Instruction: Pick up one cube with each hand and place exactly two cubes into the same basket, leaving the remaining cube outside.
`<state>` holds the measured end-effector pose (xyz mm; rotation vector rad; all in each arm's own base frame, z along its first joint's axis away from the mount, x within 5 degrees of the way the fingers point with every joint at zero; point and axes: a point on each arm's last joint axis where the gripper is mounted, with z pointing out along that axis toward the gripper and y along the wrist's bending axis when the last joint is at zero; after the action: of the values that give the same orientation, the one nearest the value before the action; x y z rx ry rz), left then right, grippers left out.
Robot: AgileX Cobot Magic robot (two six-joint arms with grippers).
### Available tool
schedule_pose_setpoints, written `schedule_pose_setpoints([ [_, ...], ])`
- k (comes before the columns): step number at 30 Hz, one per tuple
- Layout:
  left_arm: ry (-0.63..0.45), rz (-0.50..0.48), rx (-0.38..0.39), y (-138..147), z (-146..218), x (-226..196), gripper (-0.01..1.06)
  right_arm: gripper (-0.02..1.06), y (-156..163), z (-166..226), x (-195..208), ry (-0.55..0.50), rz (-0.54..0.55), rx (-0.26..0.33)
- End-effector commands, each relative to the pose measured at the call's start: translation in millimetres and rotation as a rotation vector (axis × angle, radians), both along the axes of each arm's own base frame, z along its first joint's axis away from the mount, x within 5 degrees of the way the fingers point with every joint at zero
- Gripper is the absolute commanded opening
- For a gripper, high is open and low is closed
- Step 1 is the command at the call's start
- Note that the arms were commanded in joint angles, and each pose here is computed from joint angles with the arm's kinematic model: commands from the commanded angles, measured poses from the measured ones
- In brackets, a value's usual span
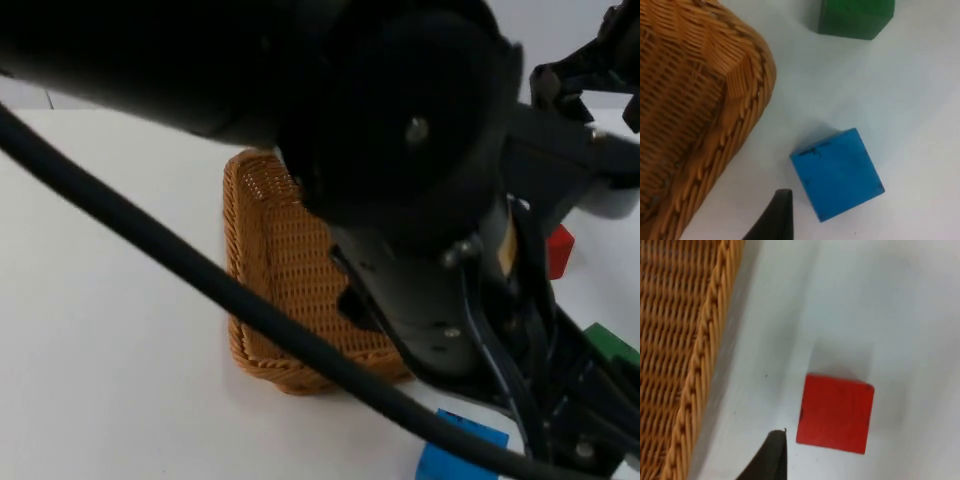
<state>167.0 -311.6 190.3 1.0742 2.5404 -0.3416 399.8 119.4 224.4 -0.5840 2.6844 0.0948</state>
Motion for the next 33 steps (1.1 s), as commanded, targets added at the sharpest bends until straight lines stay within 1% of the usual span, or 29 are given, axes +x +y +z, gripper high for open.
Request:
schedule_pose_setpoints([
  [1,0.019,0.01,-0.002,-4.8,-7.6,-0.9,1.02,1.05,-0.9,-1.7,4.8,-0.021,-0.006,0.001],
  [4,0.04,0.011,0.026,-6.7,-18.4,-1.8,1.02,1.05,0.4,-19.3,9.4,0.009,-0.007,-0.008],
  [6,0.049,0.019,0.021,-7.3,-19.4,-2.2,1.02,1.05,0.9,-26.4,10.9,0.023,-0.008,-0.01],
  [9,0.072,0.048,0.027,-8.6,-26.5,-2.1,1.02,1.05,2.4,-48.7,15.1,0.062,-0.01,-0.018],
  [13,0.101,0.076,0.033,-9.9,-34.4,-2.5,1.02,1.05,3.1,-63.5,18.1,0.08,-0.011,-0.023],
  [16,0.105,0.079,0.037,-11.1,-39.3,-2.0,1.02,1.05,3.5,-67.6,19.7,0.075,-0.011,-0.022],
  [21,0.115,0.094,0.02,-15.1,-48.8,-0.8,1.02,1.05,4.4,-71.3,23.3,0.048,-0.013,-0.015],
  [27,0.119,0.099,0.023,-17.7,-60.4,0.4,1.02,1.05,4.7,-73.6,24.7,0.041,-0.014,-0.013],
  [30,0.13,0.127,0.027,-17.6,-66.3,2.2,1.02,1.05,4.9,-74.3,25.5,0.034,-0.015,-0.012],
  [33,0.133,0.13,0.03,-17.6,-69.5,3.0,1.02,1.05,5.1,-74.2,25.6,0.032,-0.016,-0.01],
])
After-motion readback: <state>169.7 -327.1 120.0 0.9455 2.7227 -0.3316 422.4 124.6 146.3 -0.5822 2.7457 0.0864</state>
